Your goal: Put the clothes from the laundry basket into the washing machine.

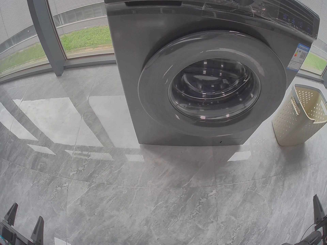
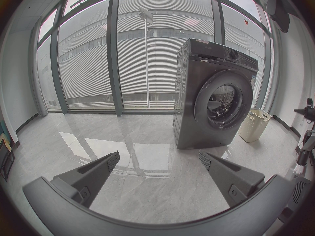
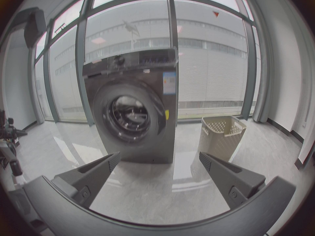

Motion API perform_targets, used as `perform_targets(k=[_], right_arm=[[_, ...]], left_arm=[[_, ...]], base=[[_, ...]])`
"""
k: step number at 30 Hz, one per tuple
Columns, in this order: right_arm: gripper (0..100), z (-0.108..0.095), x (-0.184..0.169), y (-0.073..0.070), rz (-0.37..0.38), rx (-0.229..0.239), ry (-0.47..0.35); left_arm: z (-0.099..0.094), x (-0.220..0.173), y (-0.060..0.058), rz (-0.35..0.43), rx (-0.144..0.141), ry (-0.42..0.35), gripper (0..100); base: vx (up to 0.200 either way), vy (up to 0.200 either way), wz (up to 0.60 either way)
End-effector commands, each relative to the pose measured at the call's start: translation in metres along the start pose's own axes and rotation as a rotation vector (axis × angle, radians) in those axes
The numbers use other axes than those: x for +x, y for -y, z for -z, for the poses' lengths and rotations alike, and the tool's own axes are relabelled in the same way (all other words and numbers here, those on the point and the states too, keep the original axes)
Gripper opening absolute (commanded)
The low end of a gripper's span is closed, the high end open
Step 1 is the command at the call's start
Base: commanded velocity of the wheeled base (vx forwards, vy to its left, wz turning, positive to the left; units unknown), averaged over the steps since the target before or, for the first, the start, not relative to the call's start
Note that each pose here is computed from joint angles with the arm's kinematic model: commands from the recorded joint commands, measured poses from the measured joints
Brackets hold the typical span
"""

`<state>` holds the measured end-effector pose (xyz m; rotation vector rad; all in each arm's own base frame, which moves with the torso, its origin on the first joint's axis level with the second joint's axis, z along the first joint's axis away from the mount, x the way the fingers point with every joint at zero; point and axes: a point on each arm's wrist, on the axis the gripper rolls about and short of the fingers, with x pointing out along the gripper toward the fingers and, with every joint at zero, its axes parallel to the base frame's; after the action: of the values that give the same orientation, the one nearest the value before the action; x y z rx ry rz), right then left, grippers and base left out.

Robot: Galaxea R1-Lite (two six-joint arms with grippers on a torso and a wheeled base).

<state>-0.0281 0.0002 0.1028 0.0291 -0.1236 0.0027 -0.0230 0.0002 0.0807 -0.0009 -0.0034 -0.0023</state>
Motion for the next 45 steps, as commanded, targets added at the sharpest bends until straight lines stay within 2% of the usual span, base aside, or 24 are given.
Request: perform_targets(k=[1, 3, 4, 6, 8, 10, 11, 12, 15, 18, 20, 21, 23, 25, 29, 34, 40, 45], right_arm=[[100, -0.034, -0.003, -0.001, -0.017, 0.025, 0.032], [100, -0.029, 0.003, -0.001, -0.037, 0.027, -0.049], [100, -0.030, 0.012, -0.002, -0.070, 0.034, -0.125], [100, -0.036, 0.028, -0.003, -0.104, 0.042, -0.194], [100, -0.044, 0.040, -0.004, -0.126, 0.045, -0.211], [100, -0.056, 0.074, -0.006, -0.162, 0.052, -0.244], [100, -0.056, 0.074, -0.006, -0.162, 0.052, -0.244], [100, -0.064, 0.102, -0.007, -0.182, 0.055, -0.251], [100, -0.065, 0.134, -0.013, -0.236, 0.068, -0.279], [100, -0.062, 0.156, -0.032, -0.360, 0.121, -0.316], [100, -0.062, 0.166, -0.047, -0.410, 0.157, -0.350], [100, -0.062, 0.166, -0.047, -0.410, 0.157, -0.350], [100, -0.060, 0.183, -0.067, -0.416, 0.209, -0.409], [100, -0.059, 0.196, -0.076, -0.404, 0.224, -0.433], [100, -0.061, 0.212, -0.084, -0.400, 0.227, -0.434], [100, -0.067, 0.237, -0.096, -0.404, 0.234, -0.383], [100, -0.062, 0.252, -0.106, -0.417, 0.236, -0.381], [100, -0.057, 0.265, -0.113, -0.419, 0.247, -0.344]], left_arm=[[0.005, 0.001, 0.000, -0.001, -0.001, -0.008, 100], [0.005, 0.001, 0.000, -0.001, -0.001, -0.008, 100], [0.005, 0.000, 0.000, 0.001, -0.001, -0.006, 100], [0.005, 0.000, 0.000, 0.001, -0.001, -0.006, 100], [0.005, 0.000, 0.000, 0.001, -0.001, -0.006, 100], [0.005, 0.000, 0.000, 0.001, -0.001, -0.006, 100], [0.005, 0.000, 0.000, 0.001, -0.001, -0.006, 100], [0.005, 0.000, 0.000, 0.001, -0.001, -0.006, 100], [0.005, 0.000, 0.000, 0.001, -0.001, -0.006, 100], [0.005, 0.000, 0.000, -0.001, 0.001, -0.006, 100], [0.005, 0.000, 0.000, 0.002, 0.001, -0.006, 100], [0.005, 0.000, 0.000, 0.002, 0.001, -0.006, 100], [0.005, 0.001, 0.000, -0.001, 0.004, -0.008, 100], [0.005, 0.001, 0.000, -0.001, 0.002, -0.008, 100], [0.005, 0.000, 0.000, -0.001, 0.004, -0.006, 100], [0.005, 0.000, 0.000, -0.001, 0.005, -0.006, 100], [0.005, 0.000, 0.000, -0.002, 0.004, -0.006, 100], [0.005, 0.000, 0.000, -0.002, 0.004, -0.006, 100]], base=[[0.000, -0.200, 0.00], [0.000, -0.200, 0.00], [0.000, -0.200, 0.00], [0.000, 0.000, 0.00], [0.000, 0.000, 0.00], [0.000, 0.000, 0.00], [0.000, 0.000, 0.00], [0.000, 0.000, 0.00], [0.000, 0.000, 0.00], [0.000, 0.000, 0.00], [0.000, 0.000, 0.00], [0.000, 0.000, 0.00], [0.000, 0.000, 0.00], [0.000, 0.000, 0.00], [0.000, 0.000, 0.00], [0.000, 0.000, 0.00], [0.000, -0.200, 0.00], [0.000, -0.200, 0.00]])
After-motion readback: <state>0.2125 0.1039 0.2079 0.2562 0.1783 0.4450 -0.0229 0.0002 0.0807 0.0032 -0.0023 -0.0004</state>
